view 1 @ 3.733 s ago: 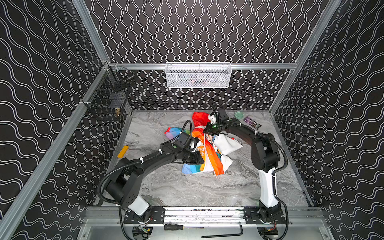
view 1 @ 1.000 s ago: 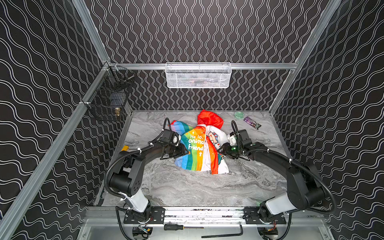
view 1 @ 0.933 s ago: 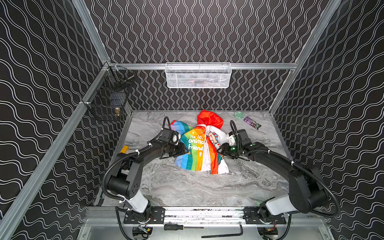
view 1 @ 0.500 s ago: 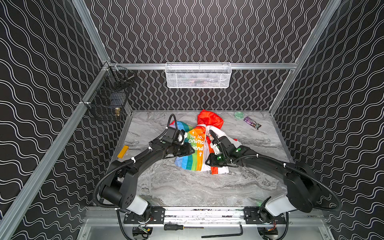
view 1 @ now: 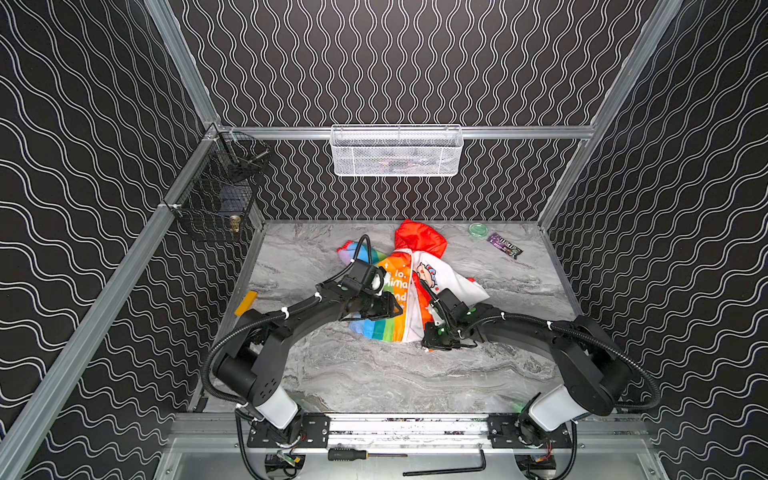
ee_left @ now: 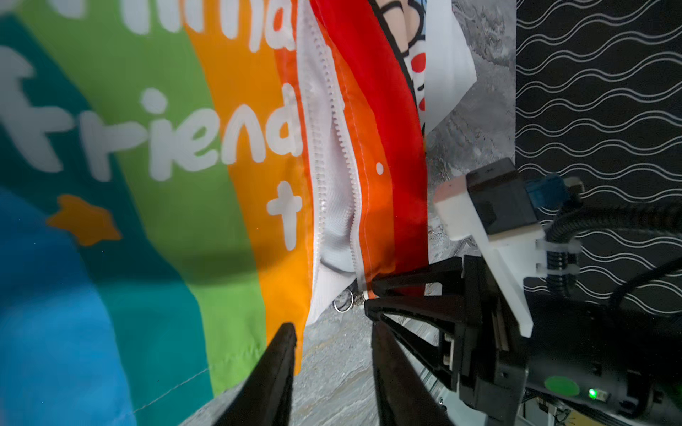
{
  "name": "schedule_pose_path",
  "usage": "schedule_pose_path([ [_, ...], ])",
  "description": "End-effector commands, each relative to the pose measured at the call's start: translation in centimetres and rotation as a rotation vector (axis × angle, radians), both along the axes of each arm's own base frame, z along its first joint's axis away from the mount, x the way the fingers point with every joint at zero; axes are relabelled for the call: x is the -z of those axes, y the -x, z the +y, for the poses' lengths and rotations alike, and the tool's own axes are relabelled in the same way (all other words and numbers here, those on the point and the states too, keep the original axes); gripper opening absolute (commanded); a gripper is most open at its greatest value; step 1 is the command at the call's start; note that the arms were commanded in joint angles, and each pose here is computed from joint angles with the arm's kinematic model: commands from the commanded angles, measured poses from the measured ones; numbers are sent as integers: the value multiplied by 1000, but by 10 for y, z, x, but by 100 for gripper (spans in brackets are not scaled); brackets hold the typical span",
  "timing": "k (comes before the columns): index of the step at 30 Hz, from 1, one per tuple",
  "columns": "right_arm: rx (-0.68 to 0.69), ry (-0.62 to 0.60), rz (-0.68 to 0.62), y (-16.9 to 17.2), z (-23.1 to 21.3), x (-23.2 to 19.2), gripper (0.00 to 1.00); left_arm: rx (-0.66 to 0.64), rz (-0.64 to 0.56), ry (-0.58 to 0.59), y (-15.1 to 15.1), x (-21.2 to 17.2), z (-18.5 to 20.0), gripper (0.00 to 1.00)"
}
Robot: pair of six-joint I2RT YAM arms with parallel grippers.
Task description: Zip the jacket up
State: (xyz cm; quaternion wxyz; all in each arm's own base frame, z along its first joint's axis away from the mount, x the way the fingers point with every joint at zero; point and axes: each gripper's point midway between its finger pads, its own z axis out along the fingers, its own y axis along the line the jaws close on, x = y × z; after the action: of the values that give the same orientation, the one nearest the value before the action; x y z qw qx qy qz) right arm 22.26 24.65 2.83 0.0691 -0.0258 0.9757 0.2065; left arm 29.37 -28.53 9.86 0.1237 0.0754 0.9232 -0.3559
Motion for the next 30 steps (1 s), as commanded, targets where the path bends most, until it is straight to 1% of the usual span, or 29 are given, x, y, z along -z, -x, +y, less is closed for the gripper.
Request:
schedule_pose_path([
  [1, 35, -9, -35, -6, -3, 0, 26, 3, -11, 24, -5, -2, -13, 39],
  [4, 52, -38, -36, -7, -7, 4, 24, 21, 1, 22, -3, 3, -23, 43],
  [8, 79, -95, -16, -7, -12, 13, 16, 49, 12, 18, 3, 8, -38, 47],
  [11, 94, -144, 3, -5, -15, 18, 11, 59, 22, 26, 6, 10, -48, 48],
  [17, 111, -209, 23, -2, -20, 24, 7, 71, 42, 10, 13, 22, -60, 48],
  [23, 128, -258, 42, -1, -23, 27, 5, 73, 56, -11, 14, 36, -64, 48],
  [27, 130, -276, 39, -1, -24, 23, 6, 67, 28, -57, 14, 29, -55, 47],
  [30, 124, -284, 22, -4, -22, 13, 10, 50, 7, -105, 19, 20, -39, 48],
])
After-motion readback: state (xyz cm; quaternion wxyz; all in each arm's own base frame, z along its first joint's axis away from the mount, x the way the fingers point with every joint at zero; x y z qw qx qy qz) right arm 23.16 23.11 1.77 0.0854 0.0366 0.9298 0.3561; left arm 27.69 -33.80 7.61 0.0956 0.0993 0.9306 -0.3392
